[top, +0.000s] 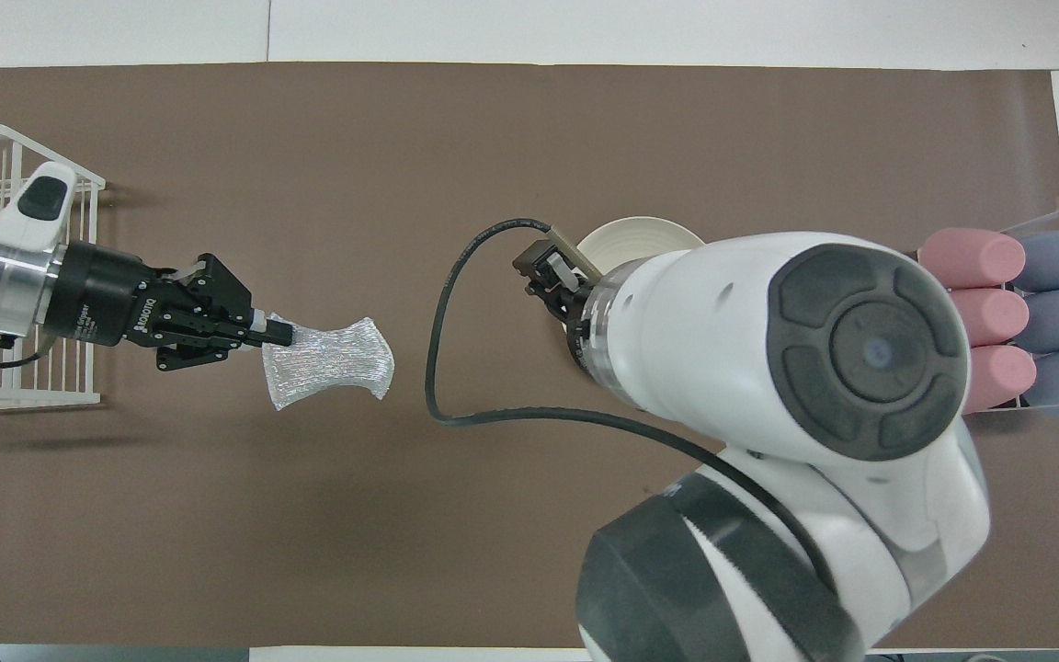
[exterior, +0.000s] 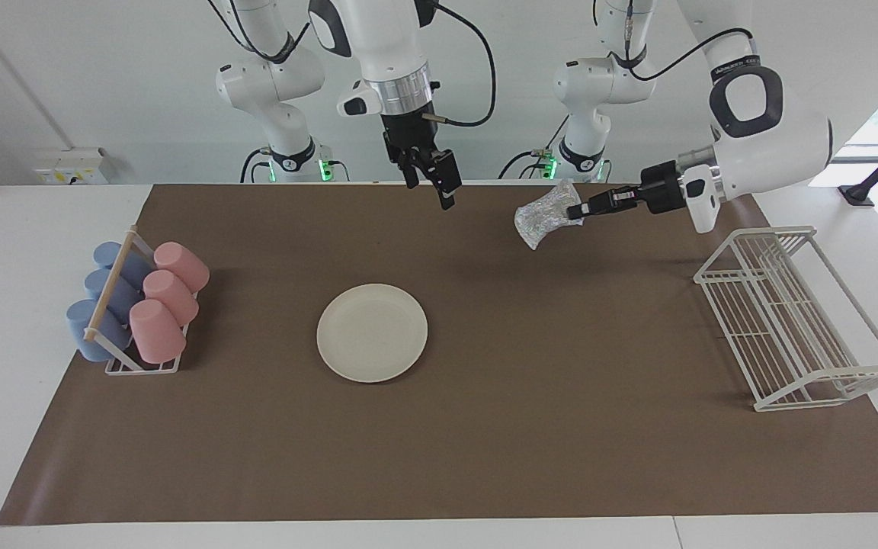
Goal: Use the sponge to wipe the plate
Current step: 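Carry the sponge toward the basket while the right gripper returns to rest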
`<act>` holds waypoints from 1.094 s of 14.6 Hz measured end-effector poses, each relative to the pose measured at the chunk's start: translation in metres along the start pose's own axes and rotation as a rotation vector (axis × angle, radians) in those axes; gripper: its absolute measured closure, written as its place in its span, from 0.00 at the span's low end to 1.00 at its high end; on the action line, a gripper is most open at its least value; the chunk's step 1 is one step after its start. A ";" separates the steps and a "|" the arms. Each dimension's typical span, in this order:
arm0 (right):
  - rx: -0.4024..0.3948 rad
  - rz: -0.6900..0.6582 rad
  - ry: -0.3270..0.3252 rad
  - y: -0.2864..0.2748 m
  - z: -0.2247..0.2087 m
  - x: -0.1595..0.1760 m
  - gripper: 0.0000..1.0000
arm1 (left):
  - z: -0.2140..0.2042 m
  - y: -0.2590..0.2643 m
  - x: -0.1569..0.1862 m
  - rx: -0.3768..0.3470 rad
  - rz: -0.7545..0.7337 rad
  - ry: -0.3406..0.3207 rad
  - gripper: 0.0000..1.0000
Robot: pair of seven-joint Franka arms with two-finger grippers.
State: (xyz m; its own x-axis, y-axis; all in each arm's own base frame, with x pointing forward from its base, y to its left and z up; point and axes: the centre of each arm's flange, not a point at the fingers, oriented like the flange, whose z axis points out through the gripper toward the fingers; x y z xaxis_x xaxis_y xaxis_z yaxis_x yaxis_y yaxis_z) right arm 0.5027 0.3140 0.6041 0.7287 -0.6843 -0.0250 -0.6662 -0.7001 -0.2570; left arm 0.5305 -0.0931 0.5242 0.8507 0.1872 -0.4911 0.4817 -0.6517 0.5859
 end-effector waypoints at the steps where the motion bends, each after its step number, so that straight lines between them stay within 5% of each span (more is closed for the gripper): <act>1: -0.013 -0.095 0.001 0.005 0.000 0.013 0.00 | -0.014 -0.001 -0.001 0.054 -0.017 0.048 0.96; 8: -0.121 -0.555 -0.039 0.054 -0.028 0.074 0.00 | -0.065 0.013 -0.012 0.385 -0.050 0.310 0.96; 16: -0.155 -0.684 -0.065 0.084 -0.037 0.118 0.00 | -0.094 0.002 -0.012 0.811 -0.054 0.524 0.96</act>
State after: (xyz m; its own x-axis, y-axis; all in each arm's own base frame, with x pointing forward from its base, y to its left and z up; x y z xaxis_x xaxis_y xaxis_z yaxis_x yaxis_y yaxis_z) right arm 0.5266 0.1666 0.6153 0.9970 -0.0696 0.0339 -0.0661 -0.9933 -0.0947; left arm 0.5412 -0.0279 0.5921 0.9120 0.4082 -0.0392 0.3987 -0.9050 -0.1482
